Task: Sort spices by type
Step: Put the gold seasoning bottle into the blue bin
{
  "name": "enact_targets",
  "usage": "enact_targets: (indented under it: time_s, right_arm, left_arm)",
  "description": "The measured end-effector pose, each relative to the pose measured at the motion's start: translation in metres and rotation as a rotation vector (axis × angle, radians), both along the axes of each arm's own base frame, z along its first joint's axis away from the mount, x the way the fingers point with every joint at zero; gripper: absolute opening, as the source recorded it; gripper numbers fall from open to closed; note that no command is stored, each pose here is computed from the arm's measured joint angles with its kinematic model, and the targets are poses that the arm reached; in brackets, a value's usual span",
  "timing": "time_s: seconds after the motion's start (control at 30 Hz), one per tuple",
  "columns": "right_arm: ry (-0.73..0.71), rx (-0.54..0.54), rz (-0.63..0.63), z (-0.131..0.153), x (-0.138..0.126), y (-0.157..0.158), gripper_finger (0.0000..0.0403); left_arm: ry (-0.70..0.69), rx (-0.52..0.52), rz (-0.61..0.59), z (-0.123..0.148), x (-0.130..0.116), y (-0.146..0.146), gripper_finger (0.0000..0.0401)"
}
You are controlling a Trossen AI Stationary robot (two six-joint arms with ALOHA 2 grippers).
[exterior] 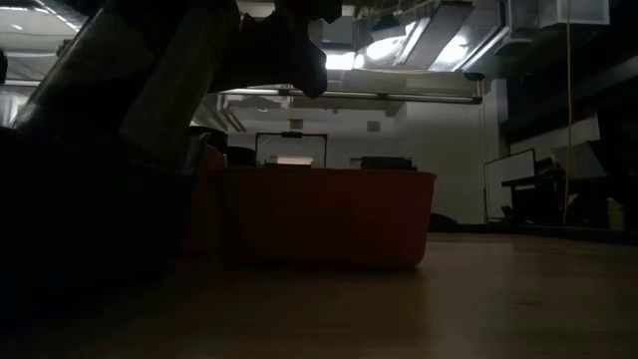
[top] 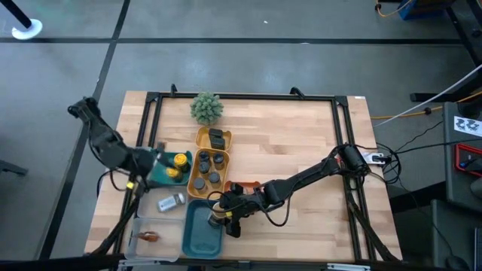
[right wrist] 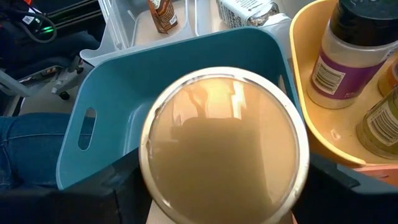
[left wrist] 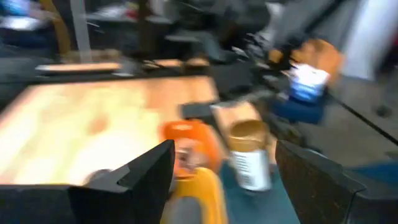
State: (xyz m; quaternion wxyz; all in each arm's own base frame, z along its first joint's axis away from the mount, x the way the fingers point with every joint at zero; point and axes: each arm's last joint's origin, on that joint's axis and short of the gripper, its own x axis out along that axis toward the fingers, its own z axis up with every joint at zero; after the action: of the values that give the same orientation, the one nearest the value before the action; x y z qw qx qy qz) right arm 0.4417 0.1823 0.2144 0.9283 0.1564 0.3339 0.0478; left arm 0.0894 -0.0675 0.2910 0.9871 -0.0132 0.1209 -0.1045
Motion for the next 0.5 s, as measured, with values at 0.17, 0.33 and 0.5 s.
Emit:
enact_targets:
  time_s: [0.17,0.33,0.5]
  right_arm:
    - [0.0,0.0,0.0,0.0,0.0,0.0,0.0289]
    - [0.0,0.0,0.0,0.0,0.0,0.0,0.0289]
    - [0.0,0.0,0.0,0.0,0.0,0.0,0.0289]
  left_arm:
    - [-0.044,0.011,0.156,-0.018,-0.016,0.022,0.0269]
    - [-0.056,0.023,0.215,-0.05,-0.021,0.032,0.0269]
    - [-0.078,0.014,0.297,-0.074,-0.022,0.04,0.0269]
